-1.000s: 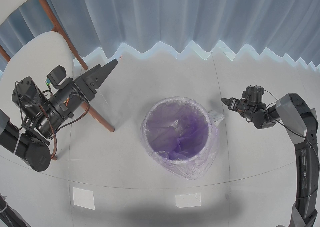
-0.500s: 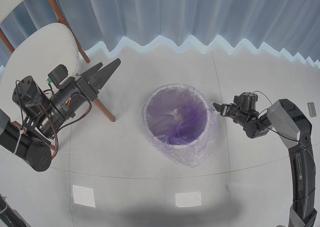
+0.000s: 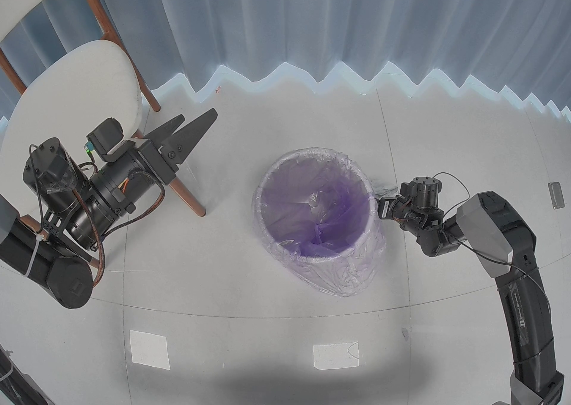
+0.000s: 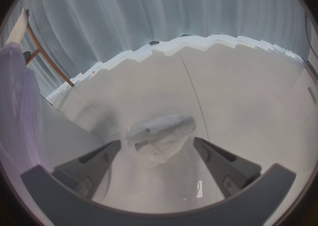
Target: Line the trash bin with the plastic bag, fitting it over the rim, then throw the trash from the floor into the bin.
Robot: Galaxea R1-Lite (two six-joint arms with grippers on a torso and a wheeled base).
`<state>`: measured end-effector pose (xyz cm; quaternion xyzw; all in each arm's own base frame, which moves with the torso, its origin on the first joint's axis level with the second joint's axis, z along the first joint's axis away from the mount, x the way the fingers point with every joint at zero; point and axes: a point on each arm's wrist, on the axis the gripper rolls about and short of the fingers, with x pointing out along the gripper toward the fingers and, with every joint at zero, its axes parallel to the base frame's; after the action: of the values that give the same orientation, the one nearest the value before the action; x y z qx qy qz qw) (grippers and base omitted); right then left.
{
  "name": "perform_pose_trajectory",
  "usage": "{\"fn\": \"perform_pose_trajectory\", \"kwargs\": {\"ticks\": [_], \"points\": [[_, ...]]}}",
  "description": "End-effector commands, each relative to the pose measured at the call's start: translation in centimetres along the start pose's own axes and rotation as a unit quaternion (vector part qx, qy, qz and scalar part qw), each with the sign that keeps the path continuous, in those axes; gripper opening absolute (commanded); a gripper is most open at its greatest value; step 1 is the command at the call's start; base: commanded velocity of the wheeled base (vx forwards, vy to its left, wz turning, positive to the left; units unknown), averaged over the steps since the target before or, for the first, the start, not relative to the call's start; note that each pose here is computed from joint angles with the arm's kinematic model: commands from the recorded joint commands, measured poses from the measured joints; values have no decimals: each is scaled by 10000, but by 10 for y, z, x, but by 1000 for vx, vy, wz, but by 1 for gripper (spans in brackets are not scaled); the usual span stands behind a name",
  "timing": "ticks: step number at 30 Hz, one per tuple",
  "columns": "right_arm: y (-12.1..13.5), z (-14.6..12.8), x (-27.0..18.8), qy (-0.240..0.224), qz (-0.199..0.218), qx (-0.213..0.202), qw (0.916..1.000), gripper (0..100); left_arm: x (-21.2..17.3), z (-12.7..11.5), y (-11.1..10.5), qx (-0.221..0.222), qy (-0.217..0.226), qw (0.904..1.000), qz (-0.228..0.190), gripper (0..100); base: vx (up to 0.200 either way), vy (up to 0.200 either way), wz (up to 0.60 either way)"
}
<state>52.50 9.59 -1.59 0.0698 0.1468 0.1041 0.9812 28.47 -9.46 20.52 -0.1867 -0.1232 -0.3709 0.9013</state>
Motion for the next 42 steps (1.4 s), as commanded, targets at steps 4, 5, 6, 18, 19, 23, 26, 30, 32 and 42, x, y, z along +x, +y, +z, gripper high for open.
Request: {"fn": "perform_pose_trajectory", "kwargs": {"ticks": [4, 5, 6, 18, 19, 23, 26, 30, 32, 42], "points": [[-4, -9, 2, 30, -61, 54, 10000, 0, 0, -2, 0, -6, 23, 10000, 2, 100, 0, 0, 0], [-4, -1, 0, -64, -60, 91, 9999, 0, 0, -1, 0, -3, 16, 10000, -1, 100, 0, 0, 0], [-5, 11, -4, -192, -76, 139, 9997, 0, 0, -1, 0, 0, 13, 10000, -11, 100, 0, 0, 0], [-15, 143, -160, -820, 119, 897, 9925, 0, -2, 7, -5, 54, -87, 9999, -65, 100, 0, 0, 0], [3, 147, -193, -784, 466, 890, 9918, 0, -3, 6, -5, 49, -62, 10000, -53, 100, 0, 0, 0], [49, 144, -247, -782, 1160, 708, 9876, 0, -4, 9, -8, 113, -105, 9998, -80, 100, 0, 0, 0], [55, 137, -252, -683, 1137, 576, 9895, 0, -4, 9, -8, 124, -112, 9998, -83, 100, 0, 0, 0], [27, 122, -209, -580, 526, 507, 9956, 0, -5, 12, -10, 139, -152, 9997, -100, 100, 0, 0, 0], [11, 99, -172, -577, 264, 586, 9963, 100, -5, 11, -16, 105, -131, 9997, -183, 100, 0, 0, 0], [-20, 27, -60, -581, -64, 587, 9966, 100, -5, 10, -15, 93, -105, 9998, -171, 100, 0, 0, 0]]}}
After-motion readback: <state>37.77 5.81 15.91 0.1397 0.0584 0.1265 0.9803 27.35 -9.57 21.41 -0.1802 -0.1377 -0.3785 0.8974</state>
